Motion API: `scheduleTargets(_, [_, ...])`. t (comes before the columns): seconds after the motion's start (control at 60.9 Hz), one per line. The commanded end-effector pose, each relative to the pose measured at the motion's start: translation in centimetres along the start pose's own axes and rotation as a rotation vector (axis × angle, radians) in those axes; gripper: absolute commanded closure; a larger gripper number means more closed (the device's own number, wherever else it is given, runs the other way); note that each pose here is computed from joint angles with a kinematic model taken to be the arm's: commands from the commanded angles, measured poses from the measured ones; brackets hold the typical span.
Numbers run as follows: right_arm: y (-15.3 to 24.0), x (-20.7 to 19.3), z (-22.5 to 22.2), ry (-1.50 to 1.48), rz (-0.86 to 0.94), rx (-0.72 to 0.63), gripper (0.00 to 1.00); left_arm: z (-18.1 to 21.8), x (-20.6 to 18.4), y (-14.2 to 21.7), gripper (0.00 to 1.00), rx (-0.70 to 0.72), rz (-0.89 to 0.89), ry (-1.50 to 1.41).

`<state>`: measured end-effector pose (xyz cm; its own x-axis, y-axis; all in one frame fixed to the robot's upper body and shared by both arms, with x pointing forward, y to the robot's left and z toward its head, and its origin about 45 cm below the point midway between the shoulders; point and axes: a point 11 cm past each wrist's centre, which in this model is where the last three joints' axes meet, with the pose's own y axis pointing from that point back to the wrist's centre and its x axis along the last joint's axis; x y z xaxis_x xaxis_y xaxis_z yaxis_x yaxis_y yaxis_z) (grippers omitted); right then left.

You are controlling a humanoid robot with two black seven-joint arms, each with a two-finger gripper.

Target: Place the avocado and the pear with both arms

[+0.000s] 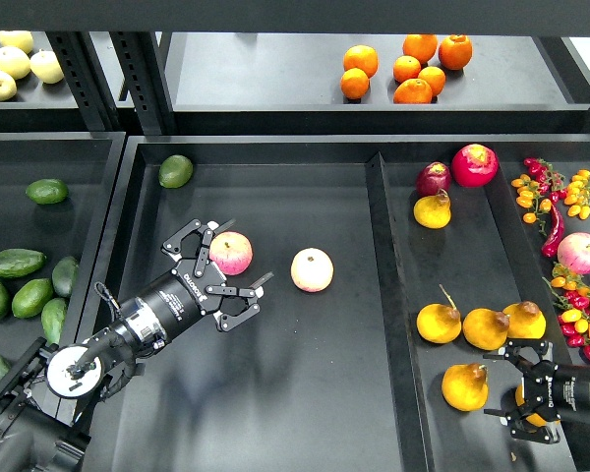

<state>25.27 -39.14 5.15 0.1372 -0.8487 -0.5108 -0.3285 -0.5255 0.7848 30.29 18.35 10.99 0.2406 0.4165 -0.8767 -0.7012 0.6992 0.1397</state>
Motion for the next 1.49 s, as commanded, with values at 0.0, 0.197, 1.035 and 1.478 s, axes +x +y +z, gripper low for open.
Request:
scheduleTargets(0.0, [1.3,0.1,-1.3,0.024,0.011,0.018,0.11,0.0,0.0,0.0,0.01,0.001,-0.001,-0.001])
scheduleTargets(0.197, [3.2,0.5,-2.6,0.045,0.029,0.041,0.1,0.1,-0.2,0.0,0.01,0.0,-0.005,-0.003])
scheduleTargets(1.035, [-1.0,-11.7,-15.3,0.035,-0.337,0.481,0.11,0.4,-0.4,-0.1,0.01,-0.012,-0.012,-0.008])
scheduleTargets(1.478, [-6.6,-19.0,-15.6,-0.093,-0.537,0.635,0.1,0.6,0.1,0.0,0.01,-0.04,0.002,-0.001])
